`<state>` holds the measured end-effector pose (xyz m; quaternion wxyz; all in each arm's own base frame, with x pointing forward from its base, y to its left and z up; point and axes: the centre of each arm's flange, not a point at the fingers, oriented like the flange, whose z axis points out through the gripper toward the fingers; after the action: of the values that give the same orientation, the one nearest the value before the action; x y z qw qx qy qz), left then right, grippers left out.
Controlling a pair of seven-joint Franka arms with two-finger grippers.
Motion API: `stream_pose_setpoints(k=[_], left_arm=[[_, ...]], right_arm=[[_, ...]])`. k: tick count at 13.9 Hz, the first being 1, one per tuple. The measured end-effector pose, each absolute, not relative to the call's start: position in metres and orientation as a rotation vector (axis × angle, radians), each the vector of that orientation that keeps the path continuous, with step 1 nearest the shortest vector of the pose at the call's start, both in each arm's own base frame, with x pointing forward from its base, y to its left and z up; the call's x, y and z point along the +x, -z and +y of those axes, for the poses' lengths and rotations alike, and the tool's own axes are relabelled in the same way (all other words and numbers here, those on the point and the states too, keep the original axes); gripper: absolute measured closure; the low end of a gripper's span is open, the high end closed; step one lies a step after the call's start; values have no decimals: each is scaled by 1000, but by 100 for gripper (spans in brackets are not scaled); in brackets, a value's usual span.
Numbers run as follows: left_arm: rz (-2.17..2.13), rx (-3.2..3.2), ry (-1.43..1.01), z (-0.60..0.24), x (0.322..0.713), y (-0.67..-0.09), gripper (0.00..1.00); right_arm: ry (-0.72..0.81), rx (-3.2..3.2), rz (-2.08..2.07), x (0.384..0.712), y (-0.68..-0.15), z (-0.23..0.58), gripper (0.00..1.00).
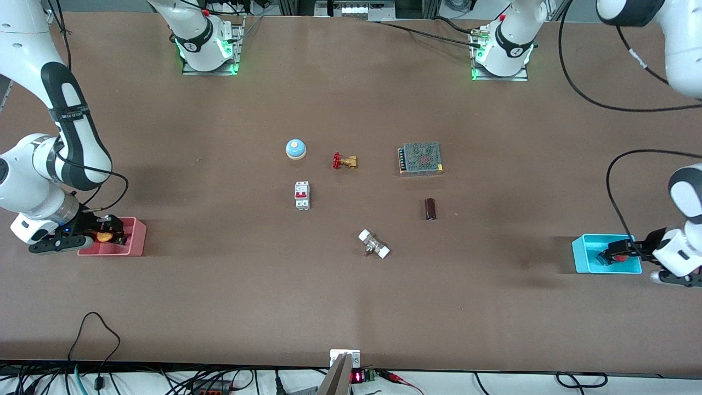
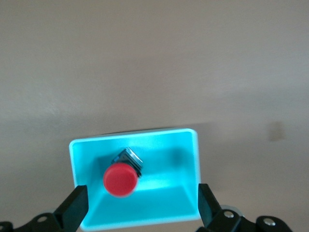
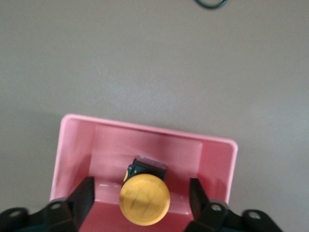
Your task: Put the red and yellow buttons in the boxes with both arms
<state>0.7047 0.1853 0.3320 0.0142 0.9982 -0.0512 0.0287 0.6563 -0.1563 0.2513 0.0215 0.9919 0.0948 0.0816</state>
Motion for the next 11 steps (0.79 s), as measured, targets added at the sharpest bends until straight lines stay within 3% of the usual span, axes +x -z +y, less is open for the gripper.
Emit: stream_pose_setpoints(k=[1,3,6,11], left_arm=[[-202,3105,-107,163,701,-360,0],[-263,3093,-137,97,691,-416,0],[-248,3086,-106,-6,656,-493,0],[-107,3102,-53,-7,624,-540,0]], right_arm=[[-256,3073,302,657,-268,-154,0],[-208,3087,328,652,-323,-143,0],[-183,3103,331,629,-449,-79,0],[-132,3054,214,549,-622,1,0]])
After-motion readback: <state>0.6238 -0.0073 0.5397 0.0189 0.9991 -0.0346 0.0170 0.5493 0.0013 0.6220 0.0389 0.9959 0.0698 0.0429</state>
